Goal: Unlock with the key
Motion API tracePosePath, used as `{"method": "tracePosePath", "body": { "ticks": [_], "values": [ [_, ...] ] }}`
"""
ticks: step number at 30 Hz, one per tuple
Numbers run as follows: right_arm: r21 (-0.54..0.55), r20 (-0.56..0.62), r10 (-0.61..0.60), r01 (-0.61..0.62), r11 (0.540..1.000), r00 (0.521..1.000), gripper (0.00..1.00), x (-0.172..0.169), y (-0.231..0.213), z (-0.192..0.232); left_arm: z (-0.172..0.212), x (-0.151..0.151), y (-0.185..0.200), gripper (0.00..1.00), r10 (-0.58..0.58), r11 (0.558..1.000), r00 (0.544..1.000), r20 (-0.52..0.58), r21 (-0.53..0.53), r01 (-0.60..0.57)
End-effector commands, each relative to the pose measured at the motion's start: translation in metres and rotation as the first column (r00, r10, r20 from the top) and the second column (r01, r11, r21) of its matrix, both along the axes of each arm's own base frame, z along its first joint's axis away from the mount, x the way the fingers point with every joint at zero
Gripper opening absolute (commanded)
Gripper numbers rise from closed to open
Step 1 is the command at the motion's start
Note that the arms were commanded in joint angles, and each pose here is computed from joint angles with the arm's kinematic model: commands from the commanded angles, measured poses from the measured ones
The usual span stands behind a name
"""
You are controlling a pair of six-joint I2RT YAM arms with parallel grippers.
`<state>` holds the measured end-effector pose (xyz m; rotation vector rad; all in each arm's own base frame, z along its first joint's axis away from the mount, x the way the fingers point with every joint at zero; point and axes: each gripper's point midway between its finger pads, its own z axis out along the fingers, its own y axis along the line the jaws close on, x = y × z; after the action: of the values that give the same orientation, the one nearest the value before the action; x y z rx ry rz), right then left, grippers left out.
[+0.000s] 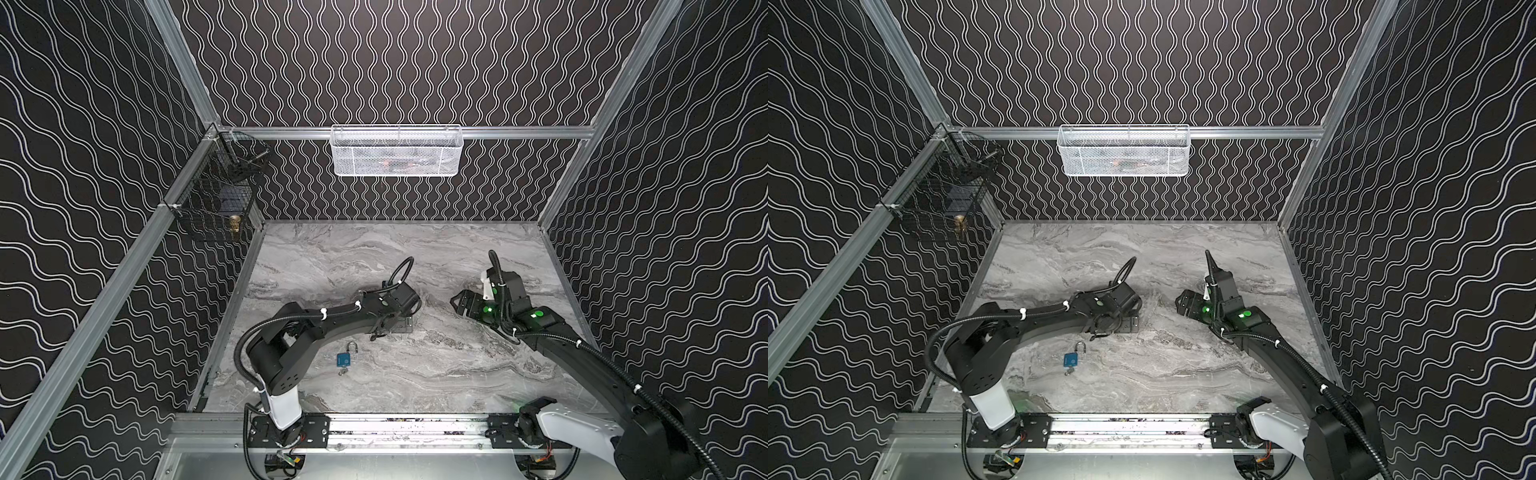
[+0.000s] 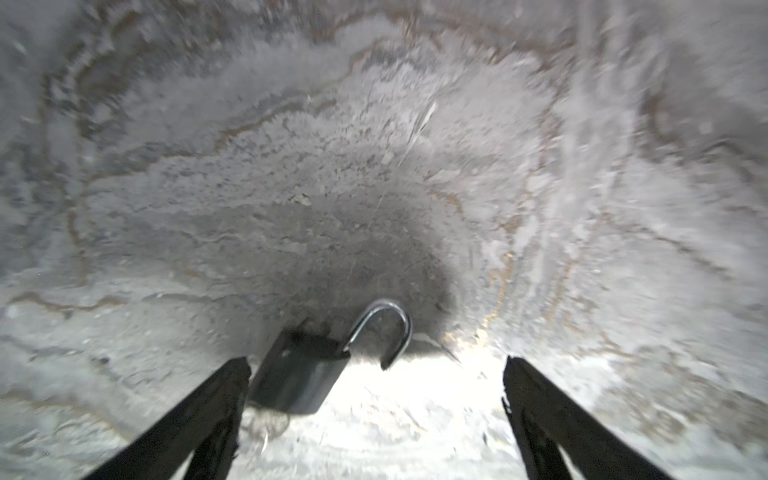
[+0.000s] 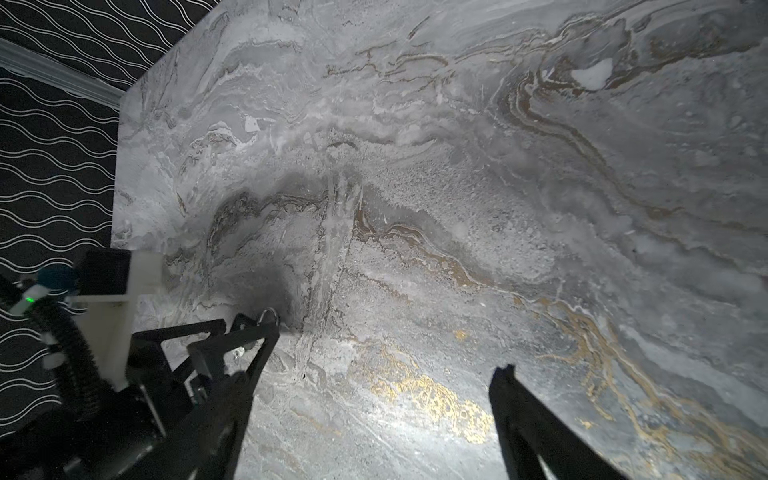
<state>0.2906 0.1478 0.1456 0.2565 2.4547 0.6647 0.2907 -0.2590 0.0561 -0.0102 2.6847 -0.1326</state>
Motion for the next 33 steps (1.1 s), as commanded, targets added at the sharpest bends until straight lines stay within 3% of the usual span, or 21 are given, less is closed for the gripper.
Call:
{"method": "tracePosePath", "body": {
  "ticks": [1, 12, 16, 18, 21, 24, 27, 29, 33],
  "values": [
    [0.013, 0.041, -0.022, 0.021, 1.000, 0.999, 0.91, 0.007, -0.002, 0.010, 0.013, -0.002, 0.007, 0.99, 0.002, 1.000, 1.000, 0.010, -0.018, -0.001],
    [-0.003, 0.140, -0.079, 0.080, 0.997, 0.987, 0.92, 0.020, -0.023, 0.042, 0.082, 0.002, 0.033, 0.99, 0.044, 0.989, 0.991, 0.123, -0.144, -0.026],
    [-0.081, 0.182, -0.170, 0.187, 0.979, 0.969, 0.94, 0.037, -0.056, 0.050, 0.117, 0.013, 0.062, 0.99, 0.067, 0.987, 0.972, 0.224, -0.156, -0.032],
    [-0.162, 0.227, -0.268, 0.307, 0.938, 0.937, 0.96, 0.047, -0.089, 0.050, 0.129, 0.022, 0.093, 0.99, 0.113, 0.989, 0.955, 0.275, -0.118, -0.083],
    [-0.247, 0.320, -0.409, 0.492, 0.835, 0.855, 0.99, 0.058, -0.143, 0.046, 0.137, 0.035, 0.157, 0.99, 0.183, 0.979, 0.919, 0.349, 0.025, -0.205],
    [-0.315, 0.404, -0.496, 0.626, 0.713, 0.768, 0.99, 0.061, -0.188, 0.033, 0.127, 0.037, 0.232, 0.98, 0.302, 0.904, 0.872, 0.386, 0.176, -0.391],
    [-0.392, 0.472, -0.520, 0.698, 0.599, 0.712, 0.99, 0.059, -0.220, 0.016, 0.106, 0.034, 0.291, 0.98, 0.375, 0.814, 0.825, 0.423, 0.275, -0.511],
    [-0.398, 0.503, -0.512, 0.712, 0.579, 0.697, 0.99, 0.060, -0.229, 0.006, 0.094, 0.041, 0.302, 0.98, 0.311, 0.812, 0.819, 0.483, 0.314, -0.493],
    [-0.364, 0.564, -0.454, 0.701, 0.613, 0.690, 0.99, 0.062, -0.230, -0.009, 0.083, 0.048, 0.299, 0.98, 0.237, 0.841, 0.767, 0.596, 0.270, -0.470]
  ]
}}
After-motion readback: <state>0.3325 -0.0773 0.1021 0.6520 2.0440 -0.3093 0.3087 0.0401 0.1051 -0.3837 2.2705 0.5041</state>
